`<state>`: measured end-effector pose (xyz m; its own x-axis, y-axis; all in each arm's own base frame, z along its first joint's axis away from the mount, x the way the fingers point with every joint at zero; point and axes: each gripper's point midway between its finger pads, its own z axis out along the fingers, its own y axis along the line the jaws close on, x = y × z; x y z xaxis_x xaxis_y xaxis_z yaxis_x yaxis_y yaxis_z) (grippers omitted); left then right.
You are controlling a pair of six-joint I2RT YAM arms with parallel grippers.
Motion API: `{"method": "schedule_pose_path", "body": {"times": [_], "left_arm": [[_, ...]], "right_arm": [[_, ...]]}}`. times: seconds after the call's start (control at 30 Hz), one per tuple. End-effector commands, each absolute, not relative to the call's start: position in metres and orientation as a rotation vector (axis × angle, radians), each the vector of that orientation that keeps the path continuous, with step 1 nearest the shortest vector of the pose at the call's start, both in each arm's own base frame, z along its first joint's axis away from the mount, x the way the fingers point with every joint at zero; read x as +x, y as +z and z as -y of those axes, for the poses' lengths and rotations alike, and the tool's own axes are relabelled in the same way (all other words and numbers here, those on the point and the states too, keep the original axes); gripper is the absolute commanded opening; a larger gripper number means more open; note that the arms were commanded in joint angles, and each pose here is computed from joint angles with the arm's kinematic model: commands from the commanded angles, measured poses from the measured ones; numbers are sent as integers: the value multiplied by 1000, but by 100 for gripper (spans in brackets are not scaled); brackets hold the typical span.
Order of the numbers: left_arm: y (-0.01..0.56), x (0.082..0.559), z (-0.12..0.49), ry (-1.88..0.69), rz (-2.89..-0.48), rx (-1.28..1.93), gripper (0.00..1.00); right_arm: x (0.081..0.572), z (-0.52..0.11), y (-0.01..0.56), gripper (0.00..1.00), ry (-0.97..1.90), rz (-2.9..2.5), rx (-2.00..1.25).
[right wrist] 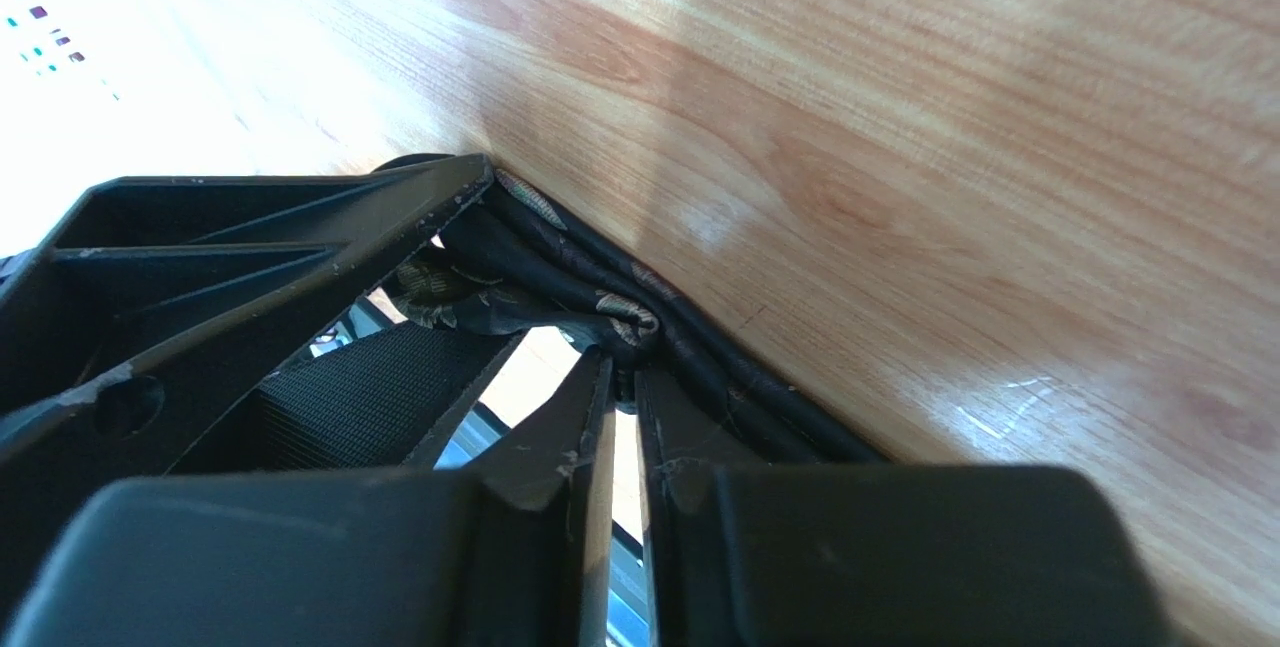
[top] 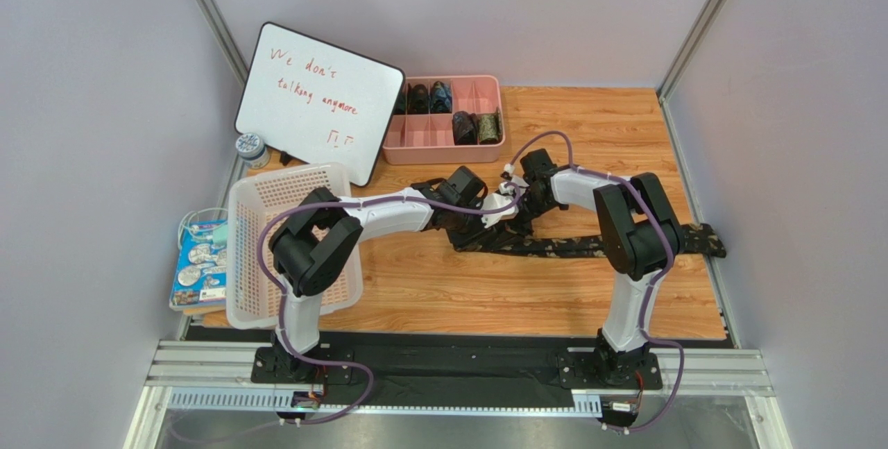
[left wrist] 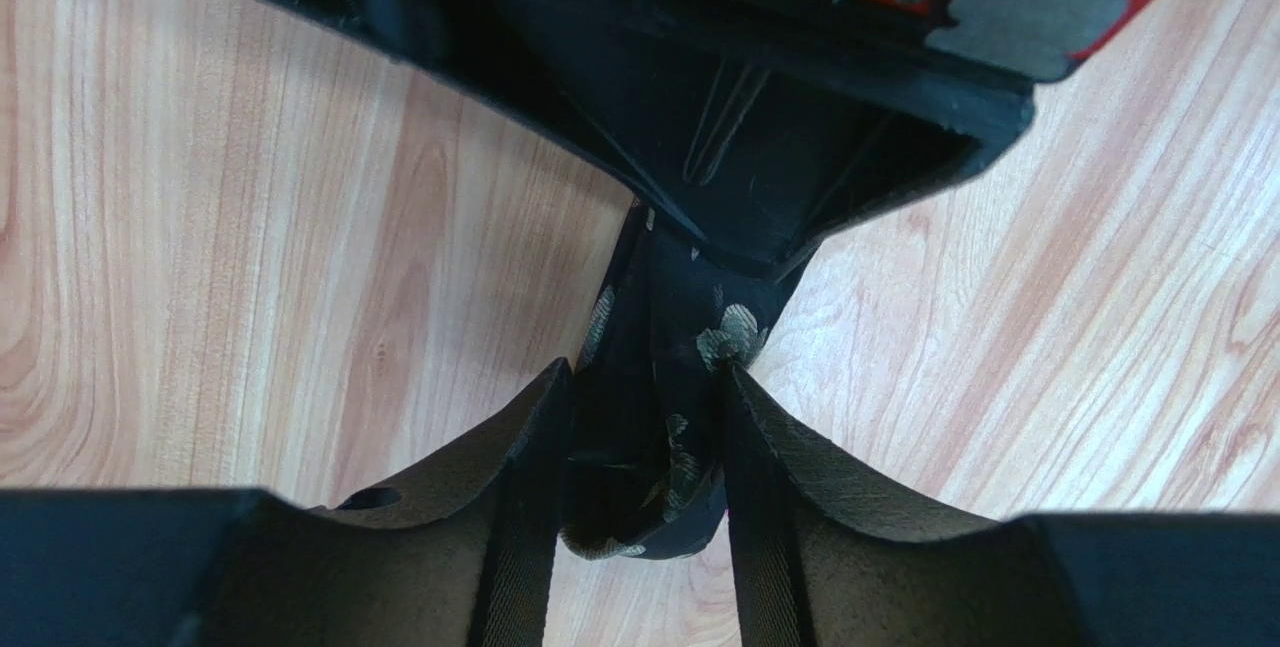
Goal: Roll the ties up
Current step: Roll the tie at the center of the board.
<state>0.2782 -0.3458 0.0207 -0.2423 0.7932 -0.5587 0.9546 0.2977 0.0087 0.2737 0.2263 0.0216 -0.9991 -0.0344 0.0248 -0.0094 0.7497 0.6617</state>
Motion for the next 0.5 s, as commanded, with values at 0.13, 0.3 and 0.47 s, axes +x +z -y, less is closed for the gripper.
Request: {"method": "schedule_pose_path", "body": {"times": [0.13,0.3,0.47], "left_arm": [[-5,266,328,-441,-2213,1592,45],[-6,261,330,-479,-2201,1606,44],[-4,263,333,-483,-2214,1592,44]], "right_arm": [[294,-234,47,31,-1161,2986,81],[298,-235,45,36,-1142,3003,98],[289,-232,26,29,-1045,3019,164]]}}
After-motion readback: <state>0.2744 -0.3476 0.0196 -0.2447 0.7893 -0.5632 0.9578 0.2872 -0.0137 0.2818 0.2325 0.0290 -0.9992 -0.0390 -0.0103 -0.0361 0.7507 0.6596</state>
